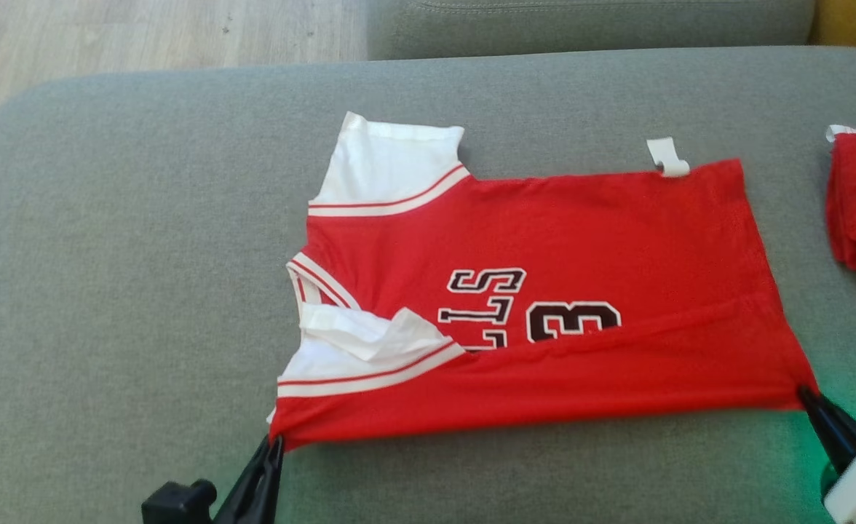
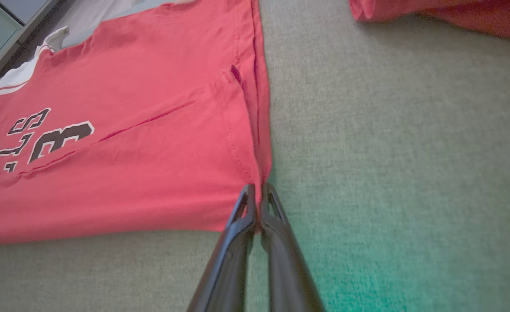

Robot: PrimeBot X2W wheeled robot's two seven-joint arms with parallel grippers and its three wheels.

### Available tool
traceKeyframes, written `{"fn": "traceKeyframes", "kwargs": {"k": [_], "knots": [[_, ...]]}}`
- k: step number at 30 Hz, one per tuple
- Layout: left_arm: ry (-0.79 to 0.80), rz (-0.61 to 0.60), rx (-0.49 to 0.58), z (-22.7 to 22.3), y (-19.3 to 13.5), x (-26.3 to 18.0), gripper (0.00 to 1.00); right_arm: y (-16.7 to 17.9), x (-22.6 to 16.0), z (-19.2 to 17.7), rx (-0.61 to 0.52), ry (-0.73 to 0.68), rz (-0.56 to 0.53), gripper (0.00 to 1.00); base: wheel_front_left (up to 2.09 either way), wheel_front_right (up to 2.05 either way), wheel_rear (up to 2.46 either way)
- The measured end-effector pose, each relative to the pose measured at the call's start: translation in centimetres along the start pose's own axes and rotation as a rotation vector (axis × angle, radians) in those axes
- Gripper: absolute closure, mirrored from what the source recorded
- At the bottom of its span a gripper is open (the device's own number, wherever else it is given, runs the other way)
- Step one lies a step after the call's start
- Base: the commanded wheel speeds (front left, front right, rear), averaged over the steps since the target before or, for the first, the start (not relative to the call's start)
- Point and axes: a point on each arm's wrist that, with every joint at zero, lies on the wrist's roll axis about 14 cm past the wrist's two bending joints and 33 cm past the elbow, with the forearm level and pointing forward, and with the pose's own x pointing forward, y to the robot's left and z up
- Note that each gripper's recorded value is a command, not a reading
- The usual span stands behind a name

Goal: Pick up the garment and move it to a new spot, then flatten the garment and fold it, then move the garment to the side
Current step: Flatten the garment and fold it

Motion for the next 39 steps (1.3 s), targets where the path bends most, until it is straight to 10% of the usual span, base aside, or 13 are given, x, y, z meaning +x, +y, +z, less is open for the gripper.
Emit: {"fn": "traceKeyframes", "kwargs": {"k": [7,9,11,12,25,39], "knots": [[0.059,0.001,-0.001,-1.4,-0.1,-0.6,1.00,-0.3,-1.3,-1.6,0.041,0.020,-0.015,0.91,0.00,0.00,0.00],[0.084,0.003,0.002,-1.9,0.0,-0.6,0.89,-0.2,-1.3,-1.6,0.045,0.020,-0.015,0.00,0.00,0.00,0.00],[0.103,0.005,0.003,-2.2,0.1,-0.6,0.19,-0.1,-1.2,-1.3,0.052,0.001,-0.018,0.00,0.00,0.00,0.00],[0.103,0.007,0.004,-2.0,0.1,-0.5,0.00,-0.1,-1.2,-1.1,0.049,-0.004,-0.018,0.00,0.00,0.00,0.00],[-0.120,-0.216,0.304,15.9,-1.9,10.0,0.00,1.5,1.7,4.1,-0.022,-0.093,0.020,0.00,0.00,0.00,0.00],[0.317,-0.242,0.419,16.6,0.0,23.5,0.00,0.4,4.2,4.0,-0.006,-0.058,-0.034,0.00,0.00,0.00,0.00]]}}
